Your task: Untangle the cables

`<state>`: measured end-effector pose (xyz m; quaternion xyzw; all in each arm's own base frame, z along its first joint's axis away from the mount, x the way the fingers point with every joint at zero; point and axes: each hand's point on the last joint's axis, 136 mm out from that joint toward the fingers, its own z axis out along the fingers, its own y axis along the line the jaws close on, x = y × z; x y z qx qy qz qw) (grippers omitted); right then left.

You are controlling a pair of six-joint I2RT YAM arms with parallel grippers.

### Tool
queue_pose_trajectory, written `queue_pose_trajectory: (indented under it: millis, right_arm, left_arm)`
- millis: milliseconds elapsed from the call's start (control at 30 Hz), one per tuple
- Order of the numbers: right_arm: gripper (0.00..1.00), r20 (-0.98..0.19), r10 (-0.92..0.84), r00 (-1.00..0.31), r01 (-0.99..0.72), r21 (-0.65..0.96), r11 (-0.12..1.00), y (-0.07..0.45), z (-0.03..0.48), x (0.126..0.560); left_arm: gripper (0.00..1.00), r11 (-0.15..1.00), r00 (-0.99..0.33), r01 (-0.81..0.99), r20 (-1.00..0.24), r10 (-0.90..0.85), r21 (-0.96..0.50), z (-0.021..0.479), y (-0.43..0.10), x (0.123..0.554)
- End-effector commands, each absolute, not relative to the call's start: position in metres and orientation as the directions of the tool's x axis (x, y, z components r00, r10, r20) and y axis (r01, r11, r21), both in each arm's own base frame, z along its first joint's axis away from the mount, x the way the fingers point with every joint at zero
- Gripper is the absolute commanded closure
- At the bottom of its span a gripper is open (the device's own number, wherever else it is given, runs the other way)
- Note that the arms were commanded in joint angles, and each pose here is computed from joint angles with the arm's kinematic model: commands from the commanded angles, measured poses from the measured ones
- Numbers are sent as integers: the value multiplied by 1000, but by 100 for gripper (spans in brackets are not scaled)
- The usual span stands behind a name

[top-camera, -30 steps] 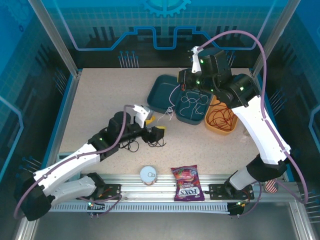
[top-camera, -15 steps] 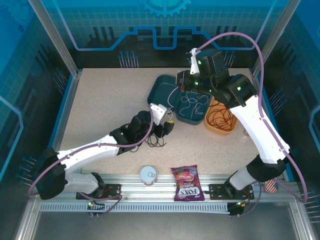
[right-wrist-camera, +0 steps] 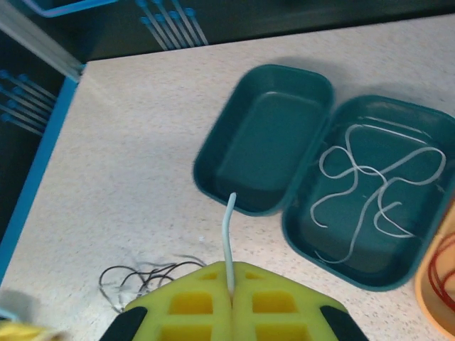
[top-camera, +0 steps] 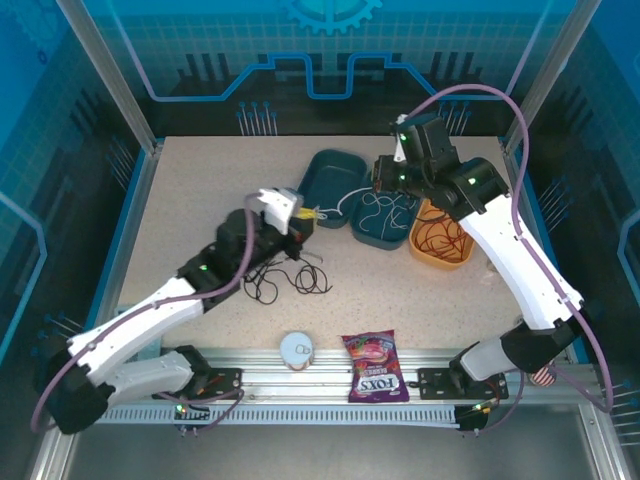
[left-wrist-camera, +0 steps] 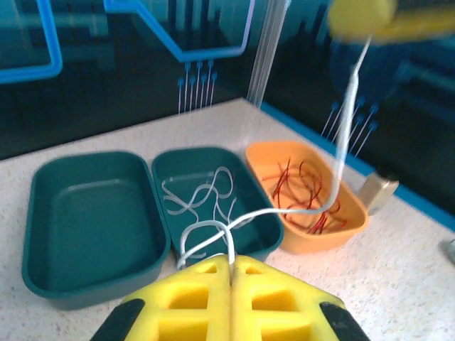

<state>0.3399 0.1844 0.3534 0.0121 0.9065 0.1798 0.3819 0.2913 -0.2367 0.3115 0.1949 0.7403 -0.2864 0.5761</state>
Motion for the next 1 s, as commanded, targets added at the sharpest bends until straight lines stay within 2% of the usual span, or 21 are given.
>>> queue_pose_trajectory:
  millis: [0, 67, 100, 200, 300, 500, 667, 867, 967]
  right_arm:
    - [100, -688, 245, -683, -78, 403, 912, 168, 359, 338]
    - [100, -680, 255, -688, -84, 423, 902, 166, 354, 338]
    - [96, -680, 248, -690, -101, 430, 897, 167, 352, 336]
    - [63, -683, 208, -700, -202, 469, 859, 184, 349, 330]
    - [51, -693, 184, -698, -300, 515, 803, 200, 350, 321]
    - [48, -726, 154, -670, -395, 524, 755, 216, 348, 304]
    - [48, -800, 72, -595, -509, 445, 737, 235, 354, 291]
    - [52, -816, 23, -577, -465, 351, 813, 235, 328, 309]
    - [53, -794, -10, -608, -508, 379, 773, 256, 308, 315]
  left_arm:
    - [100, 680, -370, 662, -926, -70, -316, 303, -224, 274]
    - [100, 668, -381, 660, -919, -96, -344, 307, -216, 272]
    - [100, 660, -378, 666, -920, -102, -347, 310, -215, 270]
    - [100, 641, -381, 675, -917, -121, -365, 319, -214, 269]
    - [100, 626, -394, 677, -909, -138, -388, 328, -217, 272]
    - [100, 626, -452, 637, -876, -169, -450, 346, -216, 283]
    - [100, 602, -449, 658, -878, -168, -452, 371, -217, 280]
    - [100, 572, -405, 702, -899, -168, -423, 399, -215, 269]
    - [100, 576, -387, 705, -905, -176, -414, 409, -211, 266]
